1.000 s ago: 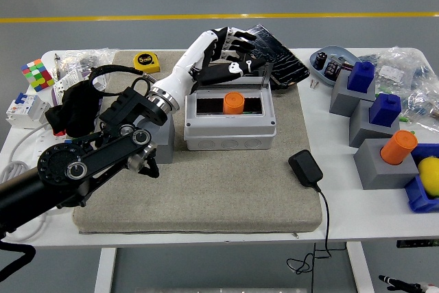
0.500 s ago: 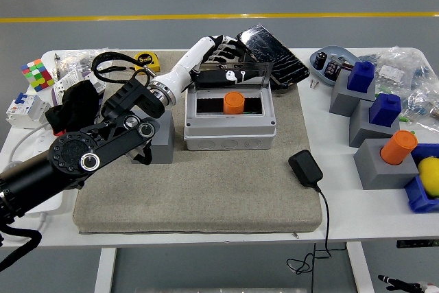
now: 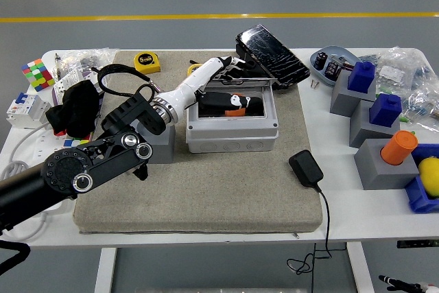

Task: Fetch the battery,place it into the box,close the lid of the box

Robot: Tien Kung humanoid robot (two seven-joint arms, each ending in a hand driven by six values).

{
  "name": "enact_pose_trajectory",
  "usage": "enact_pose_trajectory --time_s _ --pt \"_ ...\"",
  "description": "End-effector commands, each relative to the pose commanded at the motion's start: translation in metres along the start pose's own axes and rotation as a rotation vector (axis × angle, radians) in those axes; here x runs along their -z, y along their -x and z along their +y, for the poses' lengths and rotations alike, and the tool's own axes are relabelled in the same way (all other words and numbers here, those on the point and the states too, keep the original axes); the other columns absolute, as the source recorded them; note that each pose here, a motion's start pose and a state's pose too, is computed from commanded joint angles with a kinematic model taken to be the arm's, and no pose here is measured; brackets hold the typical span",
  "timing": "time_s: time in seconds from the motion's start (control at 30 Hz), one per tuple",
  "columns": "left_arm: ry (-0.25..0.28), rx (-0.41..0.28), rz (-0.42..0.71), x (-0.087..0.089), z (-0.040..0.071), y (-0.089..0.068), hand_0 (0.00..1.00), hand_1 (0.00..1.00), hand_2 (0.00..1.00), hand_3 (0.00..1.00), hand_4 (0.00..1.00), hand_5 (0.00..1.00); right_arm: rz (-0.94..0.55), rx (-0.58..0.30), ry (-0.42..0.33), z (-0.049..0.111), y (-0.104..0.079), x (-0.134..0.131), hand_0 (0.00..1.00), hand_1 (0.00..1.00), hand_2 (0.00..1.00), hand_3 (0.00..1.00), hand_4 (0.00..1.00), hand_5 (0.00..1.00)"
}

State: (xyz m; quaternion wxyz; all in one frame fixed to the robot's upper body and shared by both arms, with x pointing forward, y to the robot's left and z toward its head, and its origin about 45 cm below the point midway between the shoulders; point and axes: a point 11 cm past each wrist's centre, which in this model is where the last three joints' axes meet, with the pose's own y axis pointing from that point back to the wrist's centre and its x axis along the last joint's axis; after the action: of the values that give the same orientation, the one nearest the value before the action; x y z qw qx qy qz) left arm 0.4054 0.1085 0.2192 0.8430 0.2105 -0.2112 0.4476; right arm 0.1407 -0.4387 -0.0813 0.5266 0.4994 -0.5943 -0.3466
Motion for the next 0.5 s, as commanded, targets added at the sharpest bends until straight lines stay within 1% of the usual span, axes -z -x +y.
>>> enact_pose_trajectory --time_s 0.1,0.2,0.37,0.5 --pt "-0.007 0.009 0.002 0.003 0.001 0.003 0.668 0.745 0.72 0.757 0.998 0.426 0.004 -0.001 0.001 0.0 0.0 0.0 0.666 0.664 0.674 0.549 0.886 0.508" --pt "0.0 0.008 0.009 0.001 0.002 0.004 0.666 0.746 0.721 0.757 0.998 0.426 0.004 -0.001 0.0 0.0 0.0 0.0 0.666 0.663 0.673 0.548 0.885 0.509" --pt "0.041 -0.012 0.036 -0.011 0.005 -0.002 0.661 0.745 0.721 0.759 0.998 0.426 0.004 0.0 0.002 0.0 0.001 -0.001 0.667 0.664 0.674 0.548 0.887 0.512" --pt "0.086 -0.044 0.094 -0.021 0.012 -0.009 0.661 0.745 0.721 0.759 0.998 0.426 0.003 0.001 0.002 0.0 0.001 -0.001 0.667 0.664 0.674 0.548 0.887 0.512"
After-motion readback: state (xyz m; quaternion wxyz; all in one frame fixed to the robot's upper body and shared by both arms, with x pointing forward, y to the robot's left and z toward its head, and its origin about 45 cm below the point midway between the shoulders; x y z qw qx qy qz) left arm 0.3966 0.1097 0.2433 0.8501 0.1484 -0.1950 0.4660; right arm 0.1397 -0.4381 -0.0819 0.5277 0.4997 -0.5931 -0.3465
